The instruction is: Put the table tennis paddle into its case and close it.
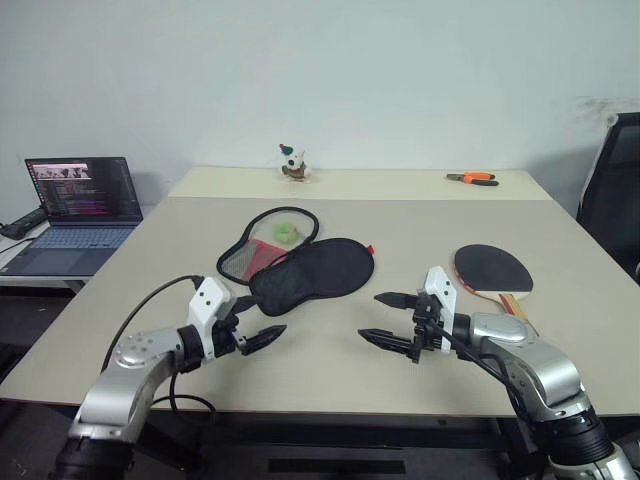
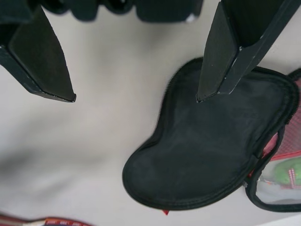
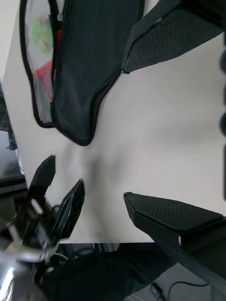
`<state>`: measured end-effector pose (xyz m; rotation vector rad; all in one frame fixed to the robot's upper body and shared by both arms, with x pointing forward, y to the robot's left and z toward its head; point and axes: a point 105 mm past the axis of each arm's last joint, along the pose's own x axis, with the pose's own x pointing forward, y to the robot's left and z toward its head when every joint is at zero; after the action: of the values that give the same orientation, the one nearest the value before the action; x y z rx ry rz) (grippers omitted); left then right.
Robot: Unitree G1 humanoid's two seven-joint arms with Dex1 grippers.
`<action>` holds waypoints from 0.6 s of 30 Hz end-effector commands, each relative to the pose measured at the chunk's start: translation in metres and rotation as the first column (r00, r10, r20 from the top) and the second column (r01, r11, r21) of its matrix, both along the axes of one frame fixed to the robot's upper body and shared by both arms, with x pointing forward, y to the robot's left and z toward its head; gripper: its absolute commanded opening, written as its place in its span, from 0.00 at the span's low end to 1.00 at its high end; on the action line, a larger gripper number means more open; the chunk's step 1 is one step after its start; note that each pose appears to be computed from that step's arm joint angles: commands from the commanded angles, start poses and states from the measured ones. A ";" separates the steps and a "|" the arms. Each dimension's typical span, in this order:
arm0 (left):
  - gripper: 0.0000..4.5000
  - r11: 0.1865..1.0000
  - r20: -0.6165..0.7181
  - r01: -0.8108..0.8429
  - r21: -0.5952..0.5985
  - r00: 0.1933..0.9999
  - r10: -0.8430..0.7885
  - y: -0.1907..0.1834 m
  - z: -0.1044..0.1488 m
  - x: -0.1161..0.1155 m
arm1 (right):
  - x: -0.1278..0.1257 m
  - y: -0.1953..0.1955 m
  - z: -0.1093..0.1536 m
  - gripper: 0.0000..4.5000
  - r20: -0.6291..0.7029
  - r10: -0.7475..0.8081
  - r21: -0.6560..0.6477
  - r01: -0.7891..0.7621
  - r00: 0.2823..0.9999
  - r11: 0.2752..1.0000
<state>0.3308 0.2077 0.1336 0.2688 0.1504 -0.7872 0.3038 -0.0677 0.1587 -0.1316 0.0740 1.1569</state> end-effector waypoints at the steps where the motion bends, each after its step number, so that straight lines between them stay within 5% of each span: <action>1: 1.00 0.997 0.020 0.018 0.074 1.000 -0.019 0.012 0.002 0.012 | -0.007 0.005 0.027 0.99 0.075 0.033 0.014 -0.034 0.997 0.999; 18: 1.00 0.897 -0.124 0.278 0.343 0.960 -0.251 0.000 -0.027 0.048 | -0.007 0.002 0.026 0.99 0.091 -0.039 0.029 0.036 0.995 0.999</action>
<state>0.3779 0.2046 0.1060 0.5867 0.3300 -1.0384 0.3005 -0.0671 0.1731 -0.1428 0.0356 1.1050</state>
